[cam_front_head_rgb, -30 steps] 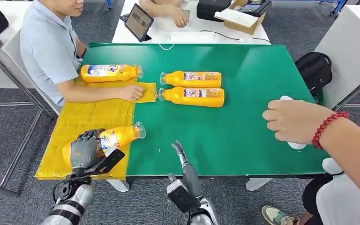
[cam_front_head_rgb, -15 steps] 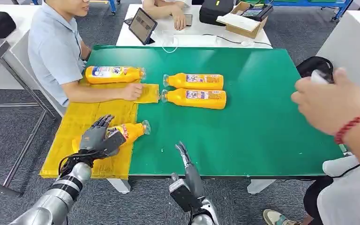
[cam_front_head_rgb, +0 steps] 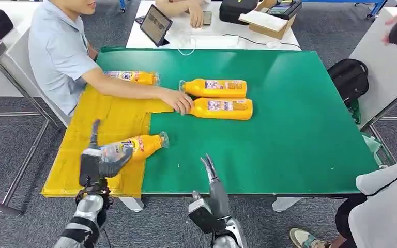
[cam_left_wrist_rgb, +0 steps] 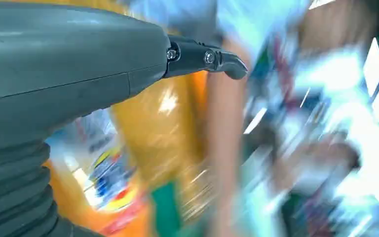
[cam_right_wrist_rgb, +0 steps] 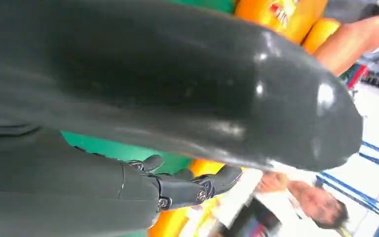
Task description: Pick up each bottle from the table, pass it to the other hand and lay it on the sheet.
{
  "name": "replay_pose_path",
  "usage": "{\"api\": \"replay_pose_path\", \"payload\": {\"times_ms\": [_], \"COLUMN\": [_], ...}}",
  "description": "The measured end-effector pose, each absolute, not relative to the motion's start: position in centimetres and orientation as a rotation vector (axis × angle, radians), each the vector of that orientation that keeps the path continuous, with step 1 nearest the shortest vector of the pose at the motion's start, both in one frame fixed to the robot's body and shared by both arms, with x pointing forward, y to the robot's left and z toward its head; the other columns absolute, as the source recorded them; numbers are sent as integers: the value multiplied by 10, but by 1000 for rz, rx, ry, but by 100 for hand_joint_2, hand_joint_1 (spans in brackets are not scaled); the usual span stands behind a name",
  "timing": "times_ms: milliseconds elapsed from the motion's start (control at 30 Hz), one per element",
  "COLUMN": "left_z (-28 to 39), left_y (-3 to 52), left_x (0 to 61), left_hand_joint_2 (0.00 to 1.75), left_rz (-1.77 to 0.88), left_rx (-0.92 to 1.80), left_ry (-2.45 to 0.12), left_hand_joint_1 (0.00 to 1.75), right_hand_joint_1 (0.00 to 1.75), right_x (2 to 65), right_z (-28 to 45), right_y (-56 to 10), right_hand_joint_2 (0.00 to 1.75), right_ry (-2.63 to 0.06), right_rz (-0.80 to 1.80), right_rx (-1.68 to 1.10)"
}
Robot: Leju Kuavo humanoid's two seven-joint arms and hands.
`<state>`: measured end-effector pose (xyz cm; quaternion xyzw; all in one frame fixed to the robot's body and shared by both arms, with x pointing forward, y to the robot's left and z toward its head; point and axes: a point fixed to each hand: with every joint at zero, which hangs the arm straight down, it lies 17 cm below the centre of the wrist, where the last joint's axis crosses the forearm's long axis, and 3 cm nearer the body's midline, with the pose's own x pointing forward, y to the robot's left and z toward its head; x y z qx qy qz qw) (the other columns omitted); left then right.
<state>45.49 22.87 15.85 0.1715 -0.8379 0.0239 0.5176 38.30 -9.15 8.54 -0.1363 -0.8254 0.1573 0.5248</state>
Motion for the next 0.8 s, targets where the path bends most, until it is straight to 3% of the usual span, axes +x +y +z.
{"api": "replay_pose_path", "payload": {"times_ms": [200,267,300,567,800], "left_z": [213,224,230,258,262], "left_y": [246,250,249,224,192], "left_x": [419,408,401,358,350], "left_hand_joint_2": [175,175,175,175,175], "left_rz": [319,360,357,264,229], "left_rx": [474,502,521,607,513], "left_ry": [-2125,-2150,-2168,-2264,-2290], "left_hand_joint_1": [0,0,0,0,0], "right_hand_joint_1": [0,0,0,0,0], "right_x": [407,410,415,479,498], "right_z": [96,96,95,71,49], "right_y": [-119,-118,-121,-240,-285], "right_hand_joint_2": [0,0,175,175,175], "right_ry": [-2017,-2031,-2023,-1706,-1514], "right_rz": [498,675,767,1032,1046], "right_rx": [-498,-605,-675,-1101,-1169]}}
